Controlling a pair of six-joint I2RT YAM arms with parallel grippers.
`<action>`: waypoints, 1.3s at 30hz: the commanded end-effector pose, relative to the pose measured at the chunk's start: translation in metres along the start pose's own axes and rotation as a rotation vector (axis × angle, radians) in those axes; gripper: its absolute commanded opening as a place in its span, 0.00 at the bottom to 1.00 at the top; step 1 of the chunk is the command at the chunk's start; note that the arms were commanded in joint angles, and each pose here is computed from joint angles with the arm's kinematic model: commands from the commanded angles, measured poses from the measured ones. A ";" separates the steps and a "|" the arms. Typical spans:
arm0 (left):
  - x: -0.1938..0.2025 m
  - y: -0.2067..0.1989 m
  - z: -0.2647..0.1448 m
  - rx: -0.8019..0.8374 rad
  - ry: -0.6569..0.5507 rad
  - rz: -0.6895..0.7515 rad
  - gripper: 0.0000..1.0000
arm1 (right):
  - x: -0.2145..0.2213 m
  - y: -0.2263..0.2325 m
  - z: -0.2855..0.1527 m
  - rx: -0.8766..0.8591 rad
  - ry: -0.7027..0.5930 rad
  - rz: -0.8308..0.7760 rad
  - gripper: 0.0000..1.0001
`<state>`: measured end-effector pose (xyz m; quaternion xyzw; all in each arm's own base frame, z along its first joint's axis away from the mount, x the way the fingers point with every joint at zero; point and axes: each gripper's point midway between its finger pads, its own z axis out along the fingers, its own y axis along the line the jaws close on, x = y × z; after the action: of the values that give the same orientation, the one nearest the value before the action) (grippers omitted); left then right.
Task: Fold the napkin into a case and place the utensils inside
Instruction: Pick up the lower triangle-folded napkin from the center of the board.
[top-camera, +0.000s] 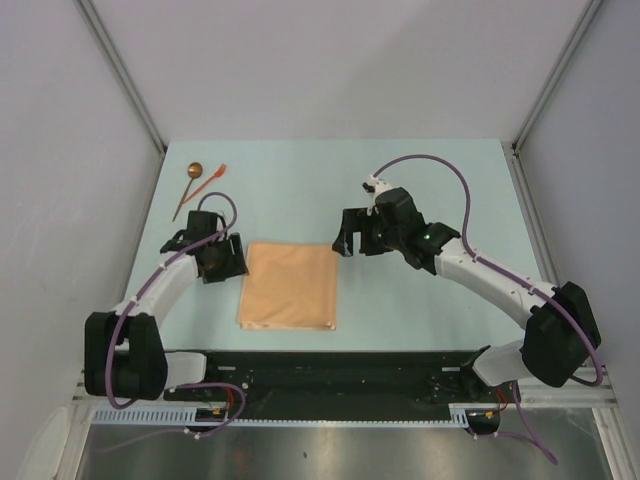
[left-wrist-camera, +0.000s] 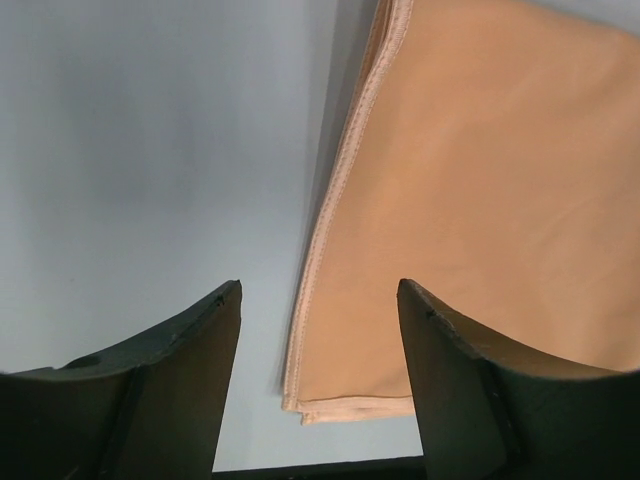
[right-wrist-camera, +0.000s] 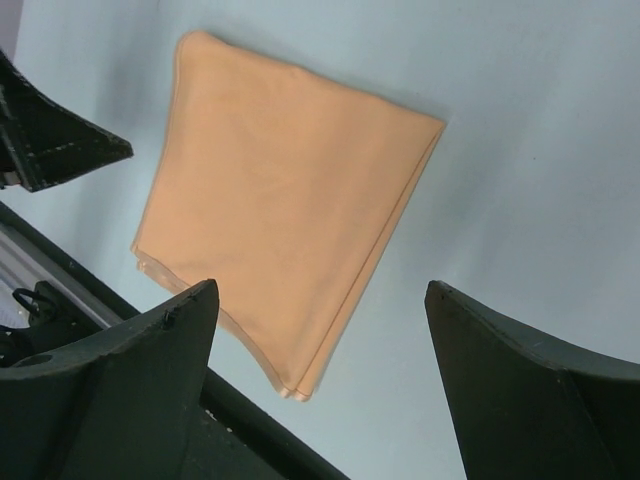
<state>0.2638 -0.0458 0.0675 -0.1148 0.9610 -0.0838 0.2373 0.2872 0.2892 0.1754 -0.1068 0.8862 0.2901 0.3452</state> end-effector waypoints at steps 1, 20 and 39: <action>-0.001 -0.001 0.014 0.026 0.022 0.134 0.68 | -0.028 0.021 -0.014 -0.136 -0.102 -0.030 0.89; 0.018 -0.014 0.051 0.065 0.069 0.133 0.50 | -0.026 0.030 -0.007 -0.173 -0.102 -0.013 0.89; 0.038 -0.011 0.064 -0.004 0.134 0.160 0.14 | -0.015 0.054 0.000 -0.189 -0.095 -0.034 0.89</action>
<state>0.2831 -0.0710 0.0135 -0.0391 0.9713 -0.0882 0.2173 0.2747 0.3188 0.1923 -0.1385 0.8518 0.3569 0.3577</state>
